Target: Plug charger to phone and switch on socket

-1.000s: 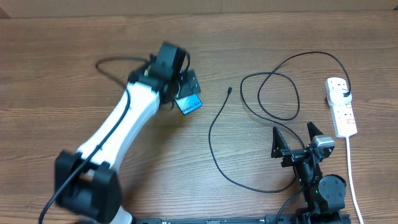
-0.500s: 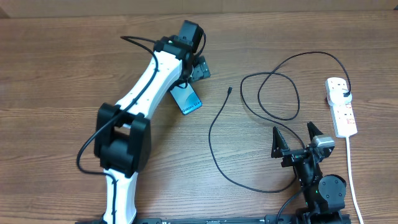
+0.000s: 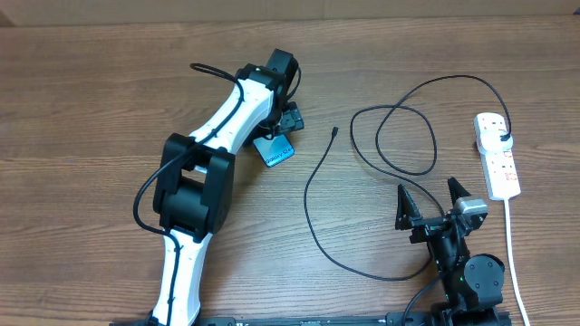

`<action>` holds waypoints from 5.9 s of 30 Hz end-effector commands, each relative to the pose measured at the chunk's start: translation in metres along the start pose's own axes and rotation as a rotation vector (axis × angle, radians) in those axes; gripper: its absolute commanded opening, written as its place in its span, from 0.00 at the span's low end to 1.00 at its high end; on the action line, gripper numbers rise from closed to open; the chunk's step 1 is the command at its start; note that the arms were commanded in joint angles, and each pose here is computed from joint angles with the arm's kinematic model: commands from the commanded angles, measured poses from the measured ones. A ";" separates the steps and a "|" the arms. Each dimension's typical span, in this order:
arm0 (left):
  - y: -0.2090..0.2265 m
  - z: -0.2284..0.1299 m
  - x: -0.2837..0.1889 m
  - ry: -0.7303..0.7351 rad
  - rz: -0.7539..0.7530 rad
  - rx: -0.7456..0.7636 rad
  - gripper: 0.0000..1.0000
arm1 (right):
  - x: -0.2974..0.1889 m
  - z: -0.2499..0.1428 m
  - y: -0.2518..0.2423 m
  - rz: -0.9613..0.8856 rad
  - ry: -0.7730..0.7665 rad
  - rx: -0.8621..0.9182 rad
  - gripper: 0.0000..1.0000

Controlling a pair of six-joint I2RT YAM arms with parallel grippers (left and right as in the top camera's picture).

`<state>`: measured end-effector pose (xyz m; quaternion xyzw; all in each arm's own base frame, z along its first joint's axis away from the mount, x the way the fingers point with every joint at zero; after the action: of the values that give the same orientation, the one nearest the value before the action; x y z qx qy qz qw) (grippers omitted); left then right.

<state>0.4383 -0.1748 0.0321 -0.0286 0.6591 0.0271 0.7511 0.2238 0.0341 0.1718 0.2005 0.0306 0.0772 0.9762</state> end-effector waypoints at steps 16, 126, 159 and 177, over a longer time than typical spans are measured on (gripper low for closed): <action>0.021 -0.004 0.020 0.059 0.001 -0.053 1.00 | 0.000 -0.001 -0.002 -0.007 -0.010 0.003 1.00; -0.054 0.000 -0.023 -0.009 -0.157 0.278 1.00 | 0.000 -0.001 -0.002 -0.007 -0.010 0.003 1.00; -0.039 -0.024 0.031 0.053 -0.065 0.219 1.00 | 0.000 -0.001 -0.002 -0.007 -0.010 0.003 1.00; -0.031 -0.034 0.027 0.149 -0.013 0.205 1.00 | 0.000 -0.001 -0.002 -0.007 -0.010 0.003 1.00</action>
<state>0.4154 -0.2117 0.0223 0.0483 0.6912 -0.0647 0.7181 0.2239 0.0341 0.1718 0.2005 0.0305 0.0770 0.9762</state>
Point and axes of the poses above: each gripper's point midway between its finger pads, its own x axis out along the fingers, its own y axis along the line the jaws close on, z = x × y, the point moved 2 cm from there along -x, back along the fingers, and after that the axes turned 15 degrees about x, right-handed, at the moved point
